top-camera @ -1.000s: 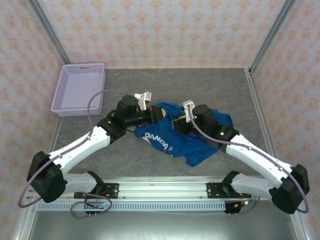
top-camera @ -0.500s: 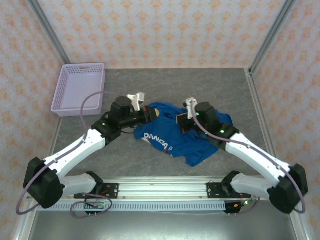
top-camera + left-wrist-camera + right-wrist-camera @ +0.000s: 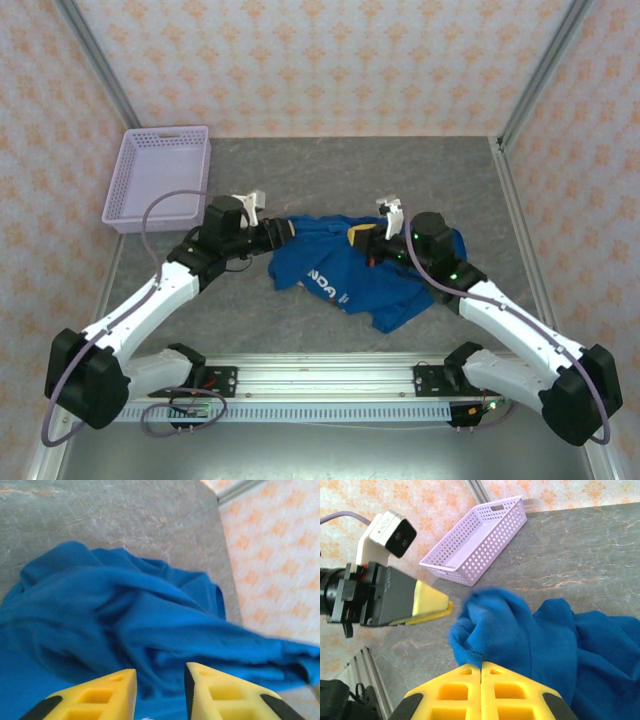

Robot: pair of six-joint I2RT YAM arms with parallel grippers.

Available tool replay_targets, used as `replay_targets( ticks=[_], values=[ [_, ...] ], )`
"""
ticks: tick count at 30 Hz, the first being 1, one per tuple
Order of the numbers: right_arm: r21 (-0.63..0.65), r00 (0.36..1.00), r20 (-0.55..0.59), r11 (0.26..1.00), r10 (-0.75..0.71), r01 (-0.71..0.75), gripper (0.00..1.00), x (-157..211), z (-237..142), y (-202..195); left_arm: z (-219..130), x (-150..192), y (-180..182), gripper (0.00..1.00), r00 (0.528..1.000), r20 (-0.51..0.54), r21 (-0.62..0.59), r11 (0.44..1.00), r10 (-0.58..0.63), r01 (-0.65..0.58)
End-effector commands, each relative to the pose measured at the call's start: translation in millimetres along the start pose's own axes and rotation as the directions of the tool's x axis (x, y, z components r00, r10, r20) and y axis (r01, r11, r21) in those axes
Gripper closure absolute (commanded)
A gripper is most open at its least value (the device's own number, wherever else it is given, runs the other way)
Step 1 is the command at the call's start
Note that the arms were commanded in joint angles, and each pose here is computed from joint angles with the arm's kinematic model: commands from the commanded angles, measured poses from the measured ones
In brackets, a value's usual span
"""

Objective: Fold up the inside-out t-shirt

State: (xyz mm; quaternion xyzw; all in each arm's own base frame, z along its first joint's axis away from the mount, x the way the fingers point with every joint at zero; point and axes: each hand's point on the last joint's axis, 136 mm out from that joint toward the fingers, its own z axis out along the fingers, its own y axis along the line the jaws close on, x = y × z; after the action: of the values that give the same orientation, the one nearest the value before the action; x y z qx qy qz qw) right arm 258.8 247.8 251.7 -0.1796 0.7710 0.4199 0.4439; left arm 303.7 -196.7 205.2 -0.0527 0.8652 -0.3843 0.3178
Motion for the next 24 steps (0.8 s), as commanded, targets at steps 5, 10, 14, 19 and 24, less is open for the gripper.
replay_targets(
  ticks=[5,10,14,19,24],
  values=[
    [-0.088,0.998,0.061,0.996,0.019,-0.014,1.0,-22.6,-3.1,12.4,-8.9,19.1,-41.1,0.46,0.931,-0.003,0.045,0.93,0.366,-0.366],
    [-0.087,0.998,0.053,0.996,0.023,-0.018,1.0,-22.2,-6.5,9.9,13.5,22.1,-47.0,0.46,0.893,-0.049,0.052,0.894,0.446,-0.444],
    [-0.09,0.999,0.049,0.996,0.022,-0.018,1.0,-22.9,-7.3,11.0,26.8,19.0,-49.8,0.5,0.887,-0.056,0.063,0.889,0.457,-0.454],
    [-0.088,0.999,0.046,0.996,0.022,-0.018,1.0,-20.6,-7.5,10.0,40.5,18.9,-53.0,0.55,0.885,-0.075,0.087,0.887,0.46,-0.454],
    [-0.086,0.999,0.042,0.996,0.028,-0.024,1.0,-16.5,-7.7,8.2,54.0,18.1,-52.8,0.62,0.883,-0.086,0.096,0.886,0.462,-0.454]
  ],
)
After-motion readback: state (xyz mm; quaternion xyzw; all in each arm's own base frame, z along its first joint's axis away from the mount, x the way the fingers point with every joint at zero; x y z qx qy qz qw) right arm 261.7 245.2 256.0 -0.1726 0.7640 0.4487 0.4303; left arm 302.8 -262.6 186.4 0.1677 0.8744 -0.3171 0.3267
